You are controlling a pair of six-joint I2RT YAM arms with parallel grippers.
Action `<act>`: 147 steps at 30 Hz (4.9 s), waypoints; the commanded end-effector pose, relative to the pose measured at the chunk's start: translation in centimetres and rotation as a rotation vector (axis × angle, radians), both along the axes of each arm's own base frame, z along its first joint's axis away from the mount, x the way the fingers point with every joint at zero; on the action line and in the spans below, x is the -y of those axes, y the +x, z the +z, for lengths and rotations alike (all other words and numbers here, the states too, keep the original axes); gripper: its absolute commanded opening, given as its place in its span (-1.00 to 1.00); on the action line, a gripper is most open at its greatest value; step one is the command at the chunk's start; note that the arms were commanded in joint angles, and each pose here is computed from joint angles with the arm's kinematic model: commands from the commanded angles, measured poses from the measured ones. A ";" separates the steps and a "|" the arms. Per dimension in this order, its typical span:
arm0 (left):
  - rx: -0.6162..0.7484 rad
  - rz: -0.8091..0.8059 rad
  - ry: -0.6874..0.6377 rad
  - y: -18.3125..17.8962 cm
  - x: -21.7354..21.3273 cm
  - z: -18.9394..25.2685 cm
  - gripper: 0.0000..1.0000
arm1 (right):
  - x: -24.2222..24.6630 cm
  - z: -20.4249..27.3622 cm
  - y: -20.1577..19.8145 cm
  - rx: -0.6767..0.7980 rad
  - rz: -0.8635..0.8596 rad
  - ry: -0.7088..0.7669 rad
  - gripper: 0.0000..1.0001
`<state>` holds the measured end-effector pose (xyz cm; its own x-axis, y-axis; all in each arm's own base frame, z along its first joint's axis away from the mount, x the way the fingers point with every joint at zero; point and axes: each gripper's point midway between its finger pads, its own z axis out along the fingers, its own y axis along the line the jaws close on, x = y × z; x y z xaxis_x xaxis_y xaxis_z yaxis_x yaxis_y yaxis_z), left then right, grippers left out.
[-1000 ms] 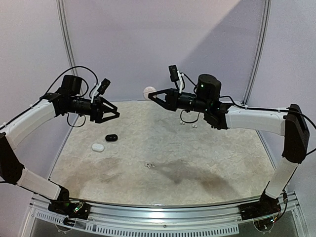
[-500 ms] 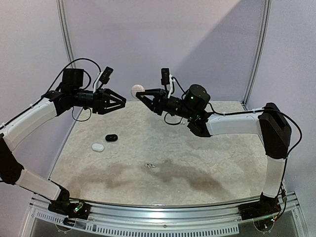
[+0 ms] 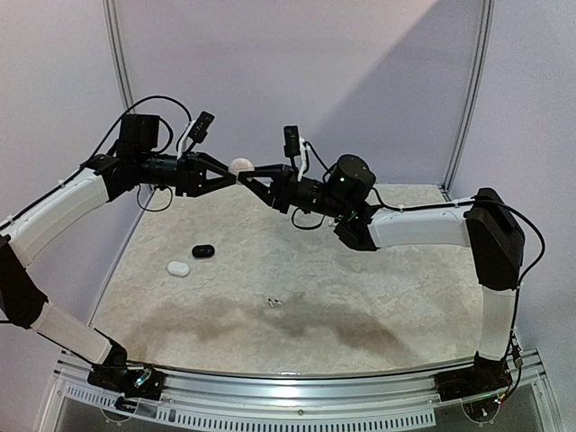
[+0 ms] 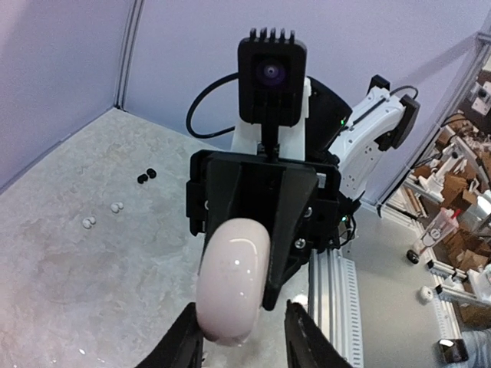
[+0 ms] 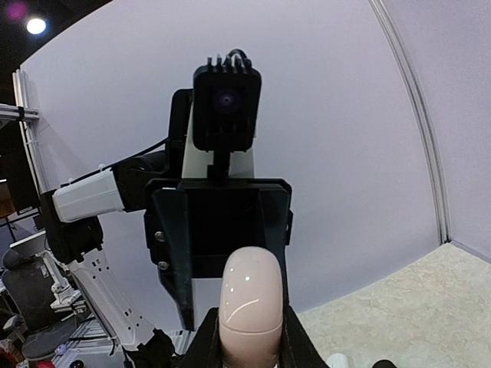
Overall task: Insert the wireless bluetooth earbuds into the charging case
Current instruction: Pass from the right arm to the left, then pass from the left arm to the right, then pass from the right arm to the left
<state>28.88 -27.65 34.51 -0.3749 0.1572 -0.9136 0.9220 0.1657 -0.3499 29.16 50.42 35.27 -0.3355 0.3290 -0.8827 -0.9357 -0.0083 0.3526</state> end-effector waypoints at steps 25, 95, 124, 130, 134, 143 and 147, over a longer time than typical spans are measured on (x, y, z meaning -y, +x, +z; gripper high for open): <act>0.196 -0.112 0.304 -4.6 -2.1 -3.6 -1.00 | 1.6 -1.9 -3.0 0.106 0.065 -0.388 0.18; 0.273 0.392 0.745 -3.4 -14.5 -3.2 0.13 | -0.2 1.7 -4.5 0.266 0.096 -0.336 -1.00; 0.490 0.198 -0.174 -8.8 -5.0 -5.1 0.28 | -4.5 -3.9 -7.5 0.412 0.185 -0.425 -1.00; 0.483 0.179 -0.174 -8.7 -4.6 -5.2 0.06 | -4.7 -4.2 -8.7 0.426 0.246 -0.435 -1.00; 0.490 0.174 -0.166 -8.6 -4.6 -5.4 -0.15 | -4.7 -4.8 -8.4 0.442 0.246 -0.487 -1.00; 0.498 0.168 -0.167 -8.9 -4.5 -5.3 -0.37 | -4.9 -5.5 -8.1 0.445 0.245 -0.510 -1.00; 0.503 0.164 -0.164 -8.9 -4.4 -5.3 -0.38 | -5.0 -5.5 -8.1 0.446 0.247 -0.508 -1.00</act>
<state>20.64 -22.82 28.97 0.0838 -0.0259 -0.9961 0.9413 0.3302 0.0706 21.03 54.90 31.01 0.0910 -0.1661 -0.9819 -0.9843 -0.1646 -0.0634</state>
